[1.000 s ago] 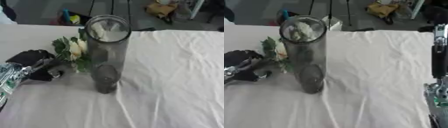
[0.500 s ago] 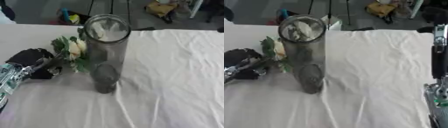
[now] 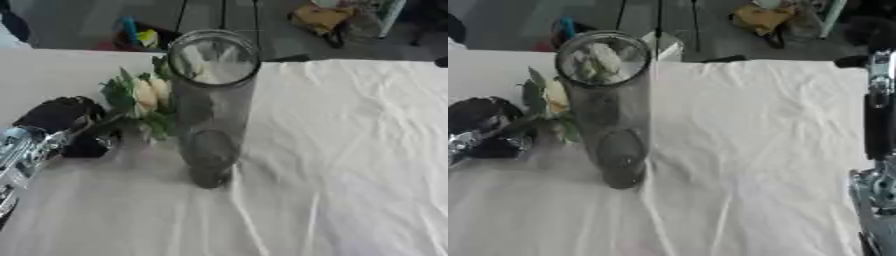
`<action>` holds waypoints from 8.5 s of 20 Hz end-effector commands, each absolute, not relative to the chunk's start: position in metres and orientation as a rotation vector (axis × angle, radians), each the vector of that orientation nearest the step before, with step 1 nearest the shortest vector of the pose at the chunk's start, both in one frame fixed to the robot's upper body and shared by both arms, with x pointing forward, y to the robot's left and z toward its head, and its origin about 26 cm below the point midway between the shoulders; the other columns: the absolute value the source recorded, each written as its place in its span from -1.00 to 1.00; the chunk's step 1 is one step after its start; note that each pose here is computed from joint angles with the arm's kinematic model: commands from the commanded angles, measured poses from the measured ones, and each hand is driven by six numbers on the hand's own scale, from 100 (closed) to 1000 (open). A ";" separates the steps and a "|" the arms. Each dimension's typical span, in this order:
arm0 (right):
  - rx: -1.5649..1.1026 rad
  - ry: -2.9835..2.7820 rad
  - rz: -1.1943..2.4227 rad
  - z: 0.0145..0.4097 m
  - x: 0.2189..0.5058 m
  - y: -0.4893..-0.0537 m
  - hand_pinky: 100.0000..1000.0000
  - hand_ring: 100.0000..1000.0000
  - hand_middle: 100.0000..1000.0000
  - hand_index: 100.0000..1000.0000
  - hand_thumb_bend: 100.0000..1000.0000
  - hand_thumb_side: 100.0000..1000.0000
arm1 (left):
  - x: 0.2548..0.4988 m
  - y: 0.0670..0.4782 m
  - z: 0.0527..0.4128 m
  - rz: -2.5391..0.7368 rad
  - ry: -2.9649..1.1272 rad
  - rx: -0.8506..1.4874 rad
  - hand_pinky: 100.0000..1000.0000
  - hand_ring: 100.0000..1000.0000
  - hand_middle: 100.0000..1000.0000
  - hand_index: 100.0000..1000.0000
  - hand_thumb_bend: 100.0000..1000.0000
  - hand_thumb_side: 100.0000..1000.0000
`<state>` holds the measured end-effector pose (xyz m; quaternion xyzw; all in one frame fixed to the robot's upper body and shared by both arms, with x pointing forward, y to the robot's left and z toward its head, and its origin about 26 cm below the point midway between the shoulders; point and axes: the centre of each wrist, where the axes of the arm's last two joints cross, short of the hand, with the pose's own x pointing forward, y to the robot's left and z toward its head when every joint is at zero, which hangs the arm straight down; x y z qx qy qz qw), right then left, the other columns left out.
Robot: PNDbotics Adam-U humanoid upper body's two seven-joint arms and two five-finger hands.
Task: Arrange flowers into the vase.
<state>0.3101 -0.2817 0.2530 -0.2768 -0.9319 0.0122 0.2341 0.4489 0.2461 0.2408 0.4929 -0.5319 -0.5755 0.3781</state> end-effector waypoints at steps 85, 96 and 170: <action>-0.716 -2.570 0.041 0.254 0.306 -0.284 0.09 0.47 0.19 0.48 -1.00 1.00 | 0.449 0.252 0.248 -1.269 -1.077 1.376 -0.36 0.16 0.38 0.66 -0.67 0.70; -0.713 -2.571 0.039 0.253 0.306 -0.284 0.09 0.48 0.18 0.48 -1.00 1.00 | 0.452 0.253 0.248 -1.257 -1.036 1.368 -0.52 -0.05 0.08 0.30 -0.81 0.81; -0.702 -2.567 0.023 0.251 0.305 -0.285 0.10 0.48 0.18 0.48 -1.00 1.00 | 0.377 0.216 0.394 -0.166 -2.238 1.313 -1.00 -1.00 -1.00 -0.99 -1.00 0.32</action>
